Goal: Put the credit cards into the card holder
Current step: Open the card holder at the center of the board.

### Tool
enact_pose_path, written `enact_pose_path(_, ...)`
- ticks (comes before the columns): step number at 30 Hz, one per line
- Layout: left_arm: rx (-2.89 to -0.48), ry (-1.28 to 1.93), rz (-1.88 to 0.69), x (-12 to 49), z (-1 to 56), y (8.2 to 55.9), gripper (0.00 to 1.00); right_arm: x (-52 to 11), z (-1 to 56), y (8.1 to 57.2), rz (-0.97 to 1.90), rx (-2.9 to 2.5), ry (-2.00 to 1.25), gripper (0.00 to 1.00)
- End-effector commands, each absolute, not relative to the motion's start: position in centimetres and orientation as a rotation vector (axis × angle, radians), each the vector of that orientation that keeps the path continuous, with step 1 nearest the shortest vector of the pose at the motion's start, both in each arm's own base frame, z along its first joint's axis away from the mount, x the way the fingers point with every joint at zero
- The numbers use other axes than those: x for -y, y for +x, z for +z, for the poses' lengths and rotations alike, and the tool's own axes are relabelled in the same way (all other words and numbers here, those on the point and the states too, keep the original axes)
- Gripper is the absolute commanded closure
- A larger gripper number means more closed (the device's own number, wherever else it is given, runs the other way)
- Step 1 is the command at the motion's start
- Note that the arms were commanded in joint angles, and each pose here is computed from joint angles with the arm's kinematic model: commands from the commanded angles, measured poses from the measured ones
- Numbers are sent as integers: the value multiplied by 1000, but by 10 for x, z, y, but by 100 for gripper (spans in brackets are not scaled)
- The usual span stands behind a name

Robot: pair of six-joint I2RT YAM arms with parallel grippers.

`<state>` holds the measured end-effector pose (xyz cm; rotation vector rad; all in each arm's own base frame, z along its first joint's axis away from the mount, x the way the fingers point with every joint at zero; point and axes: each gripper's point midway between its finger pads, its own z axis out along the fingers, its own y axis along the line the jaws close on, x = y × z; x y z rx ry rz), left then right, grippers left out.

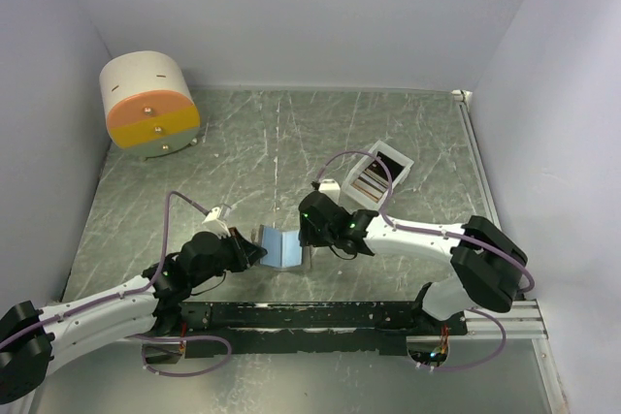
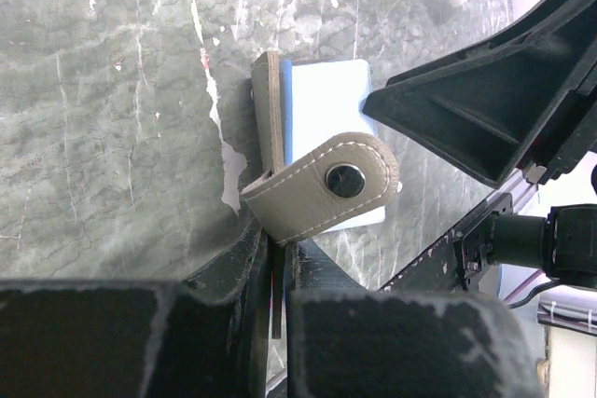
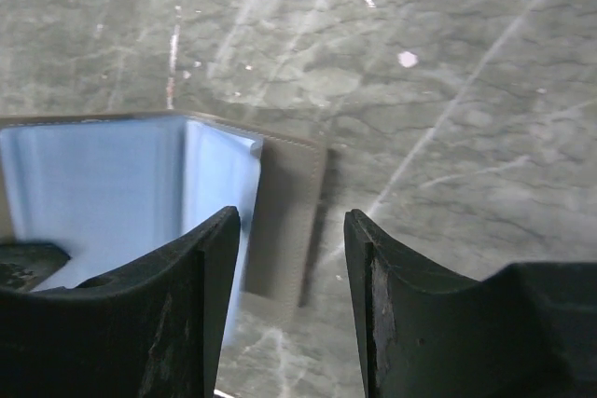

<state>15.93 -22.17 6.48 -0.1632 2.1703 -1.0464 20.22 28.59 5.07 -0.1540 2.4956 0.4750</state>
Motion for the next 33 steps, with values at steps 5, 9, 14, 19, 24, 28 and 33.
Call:
enact_pose_path(5,-2137,-158,-1075,230,78,164,93,-271,79,211,357,-2450,-189,52)
enact_pose_path(9,-2141,-152,-1074,231,78,165,93,-286,105,209,487,-2418,-201,54)
enact_pose_path(14,-2132,-155,-1081,232,79,165,93,-317,123,197,759,-2356,-238,58)
enact_pose_path(19,-2135,-155,-1104,234,78,163,93,-343,120,185,956,-2336,-294,64)
enact_pose_path(24,-2144,-180,-1082,230,73,164,93,-336,74,189,808,-2430,-330,66)
enact_pose_path(28,-2149,-184,-1098,231,70,162,93,-317,38,191,638,-2493,-365,67)
enact_pose_path(33,-2145,-181,-1116,231,71,159,93,-307,22,189,570,-2521,-393,67)
